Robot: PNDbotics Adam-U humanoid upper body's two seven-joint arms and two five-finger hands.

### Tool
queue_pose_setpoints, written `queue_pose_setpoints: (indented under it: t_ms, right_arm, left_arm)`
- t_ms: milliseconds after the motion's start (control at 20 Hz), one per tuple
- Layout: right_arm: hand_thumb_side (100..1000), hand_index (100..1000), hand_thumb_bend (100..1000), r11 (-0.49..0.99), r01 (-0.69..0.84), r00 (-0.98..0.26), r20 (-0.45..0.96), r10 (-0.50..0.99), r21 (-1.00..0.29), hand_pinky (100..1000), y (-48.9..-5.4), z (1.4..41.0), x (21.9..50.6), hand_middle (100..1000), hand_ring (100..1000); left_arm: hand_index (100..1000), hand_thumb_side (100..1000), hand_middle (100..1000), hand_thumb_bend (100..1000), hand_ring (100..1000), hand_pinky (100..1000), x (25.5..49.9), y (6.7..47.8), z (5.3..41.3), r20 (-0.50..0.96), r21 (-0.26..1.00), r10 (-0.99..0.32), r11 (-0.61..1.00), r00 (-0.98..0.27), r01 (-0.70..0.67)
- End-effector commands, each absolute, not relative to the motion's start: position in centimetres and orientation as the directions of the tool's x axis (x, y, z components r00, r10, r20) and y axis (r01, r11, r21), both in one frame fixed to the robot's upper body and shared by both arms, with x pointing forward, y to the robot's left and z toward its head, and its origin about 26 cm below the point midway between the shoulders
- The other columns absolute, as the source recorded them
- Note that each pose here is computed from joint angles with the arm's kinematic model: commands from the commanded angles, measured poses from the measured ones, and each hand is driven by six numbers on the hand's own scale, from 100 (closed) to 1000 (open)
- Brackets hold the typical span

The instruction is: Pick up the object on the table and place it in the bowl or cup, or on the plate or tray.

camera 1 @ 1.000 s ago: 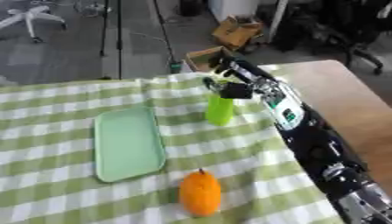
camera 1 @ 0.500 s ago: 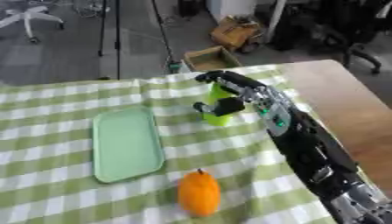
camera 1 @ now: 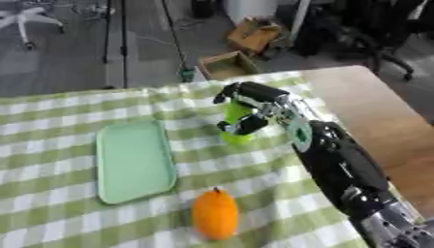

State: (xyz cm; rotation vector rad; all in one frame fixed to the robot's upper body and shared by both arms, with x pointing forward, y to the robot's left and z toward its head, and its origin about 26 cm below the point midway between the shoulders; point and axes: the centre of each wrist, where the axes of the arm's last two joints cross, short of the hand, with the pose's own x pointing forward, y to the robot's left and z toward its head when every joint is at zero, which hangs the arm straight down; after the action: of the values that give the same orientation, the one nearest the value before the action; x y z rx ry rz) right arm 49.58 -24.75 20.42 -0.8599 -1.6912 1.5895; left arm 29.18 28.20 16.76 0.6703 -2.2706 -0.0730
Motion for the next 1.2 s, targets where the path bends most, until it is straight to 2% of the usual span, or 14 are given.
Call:
queue_pose_setpoints:
  t_ms: [50, 100, 200, 700, 1000, 1200]
  right_arm:
    - [128, 817, 192, 0.07, 0.094, -0.566, 0.005, 0.825, -0.993, 216, -25.0, 22.0, 49.5, 728, 472]
    - [100, 774, 100, 0.086, 0.11, -0.566, 0.009, 0.824, -0.99, 100, -25.0, 22.2, 49.5, 681, 340]
    - [100, 762, 100, 0.135, 0.152, -0.573, 0.024, 0.819, -0.979, 100, -25.0, 22.4, 49.5, 664, 317]
    - [100, 757, 100, 0.272, 0.266, -0.646, 0.038, 0.762, -0.925, 100, -23.6, 24.3, 49.1, 642, 288]
    - [100, 761, 100, 0.382, 0.231, -0.749, 0.087, 0.657, -0.895, 100, -18.6, 25.6, 48.5, 640, 287]
    - [100, 765, 100, 0.39, 0.176, -0.815, 0.089, 0.573, -0.904, 100, -14.0, 25.4, 47.8, 648, 292]
  left_arm:
    - [865, 996, 775, 360, 717, 812, 28.9, 28.2, 17.5, 0.633, 0.247, -0.491, 0.861, -0.599, -0.445]
    - [866, 996, 775, 359, 717, 812, 28.9, 28.2, 17.5, 0.633, 0.247, -0.491, 0.861, -0.598, -0.445]
    - [865, 996, 775, 358, 716, 812, 29.0, 28.2, 17.5, 0.633, 0.247, -0.491, 0.86, -0.598, -0.446]
    - [866, 997, 775, 359, 715, 812, 29.0, 28.2, 17.5, 0.632, 0.247, -0.491, 0.86, -0.599, -0.446]
    - [866, 996, 775, 360, 715, 811, 29.0, 28.0, 17.6, 0.631, 0.247, -0.485, 0.865, -0.605, -0.436]
    - [866, 990, 774, 364, 714, 810, 29.1, 27.7, 17.7, 0.63, 0.243, -0.473, 0.874, -0.616, -0.421]
